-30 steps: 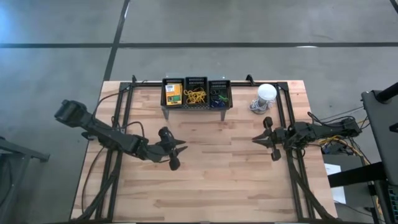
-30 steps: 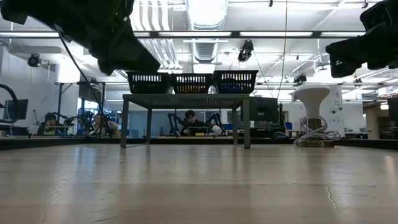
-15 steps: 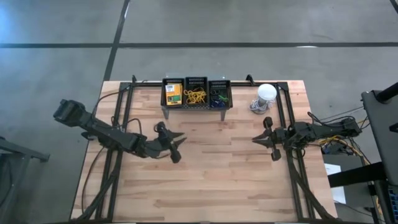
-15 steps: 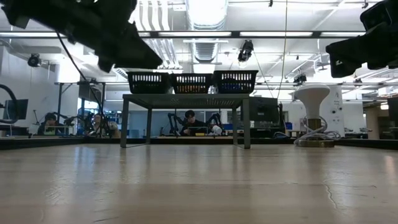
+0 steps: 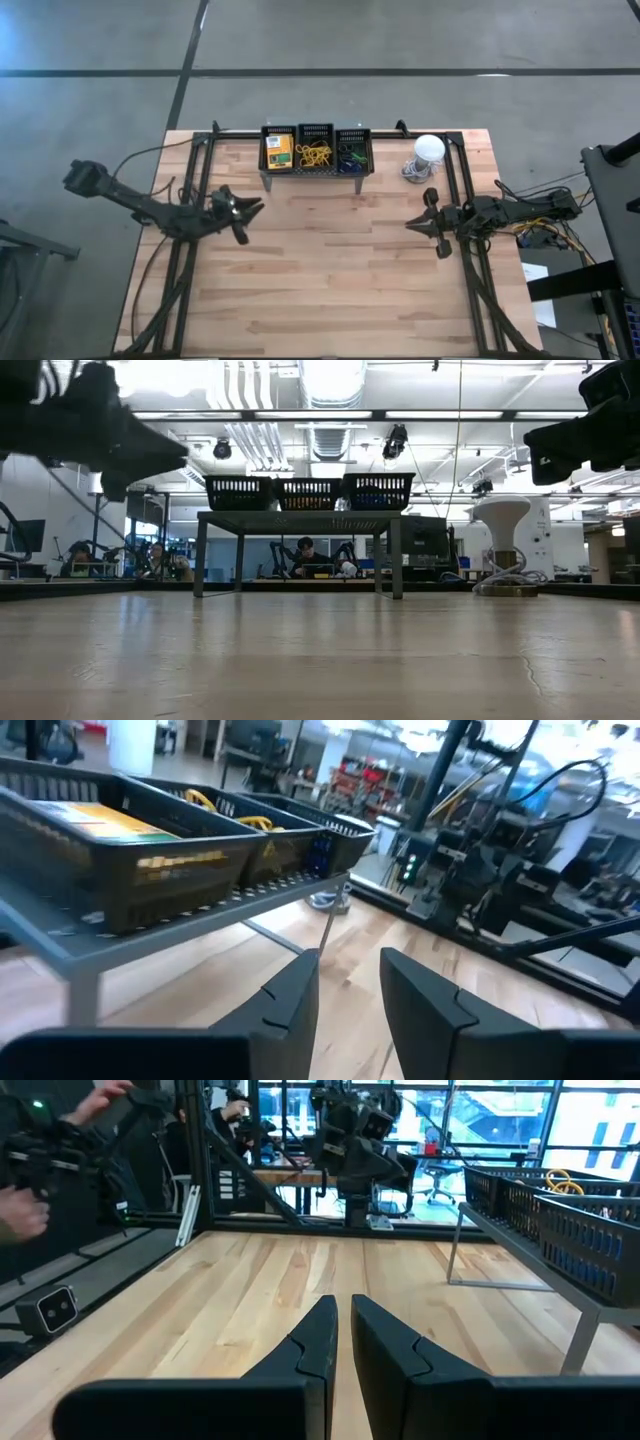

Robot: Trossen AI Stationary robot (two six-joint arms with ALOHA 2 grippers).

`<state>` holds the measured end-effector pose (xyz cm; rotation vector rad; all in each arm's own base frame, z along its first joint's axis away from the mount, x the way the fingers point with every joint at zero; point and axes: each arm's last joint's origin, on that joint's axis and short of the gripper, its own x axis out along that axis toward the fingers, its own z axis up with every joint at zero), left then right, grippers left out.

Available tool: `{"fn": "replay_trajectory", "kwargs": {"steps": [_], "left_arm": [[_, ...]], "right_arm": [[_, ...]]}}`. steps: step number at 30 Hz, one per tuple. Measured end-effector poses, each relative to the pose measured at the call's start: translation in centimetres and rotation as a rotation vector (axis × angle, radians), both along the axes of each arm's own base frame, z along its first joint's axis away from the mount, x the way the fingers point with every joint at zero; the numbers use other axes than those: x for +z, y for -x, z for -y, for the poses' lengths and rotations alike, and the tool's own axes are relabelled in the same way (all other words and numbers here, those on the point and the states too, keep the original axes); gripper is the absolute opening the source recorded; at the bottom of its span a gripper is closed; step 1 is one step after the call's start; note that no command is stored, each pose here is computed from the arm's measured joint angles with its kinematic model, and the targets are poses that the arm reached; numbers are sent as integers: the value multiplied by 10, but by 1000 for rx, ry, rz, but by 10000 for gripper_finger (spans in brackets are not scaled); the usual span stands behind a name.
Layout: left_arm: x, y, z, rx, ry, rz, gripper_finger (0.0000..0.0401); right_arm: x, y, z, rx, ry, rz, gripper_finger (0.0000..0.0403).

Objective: Pick & Place Office Desk Supplies
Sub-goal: Return to Home Position

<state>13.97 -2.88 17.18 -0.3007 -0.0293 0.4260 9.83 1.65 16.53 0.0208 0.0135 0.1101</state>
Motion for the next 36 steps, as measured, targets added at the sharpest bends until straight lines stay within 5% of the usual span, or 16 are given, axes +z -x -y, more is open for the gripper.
{"fn": "replay_trajectory", "kwargs": {"steps": [13, 21, 36], "left_arm": [[-16, 35, -22, -38, -47, -89, 113], [-9, 39, -23, -172, -290, -94, 113], [-2, 44, -24, -167, -248, 10, 113]], "right_arm": [[0, 0, 0, 0, 0, 1, 31], [0, 0, 0, 0, 5, 1, 31], [0, 0, 0, -1, 0, 1, 31]]}}
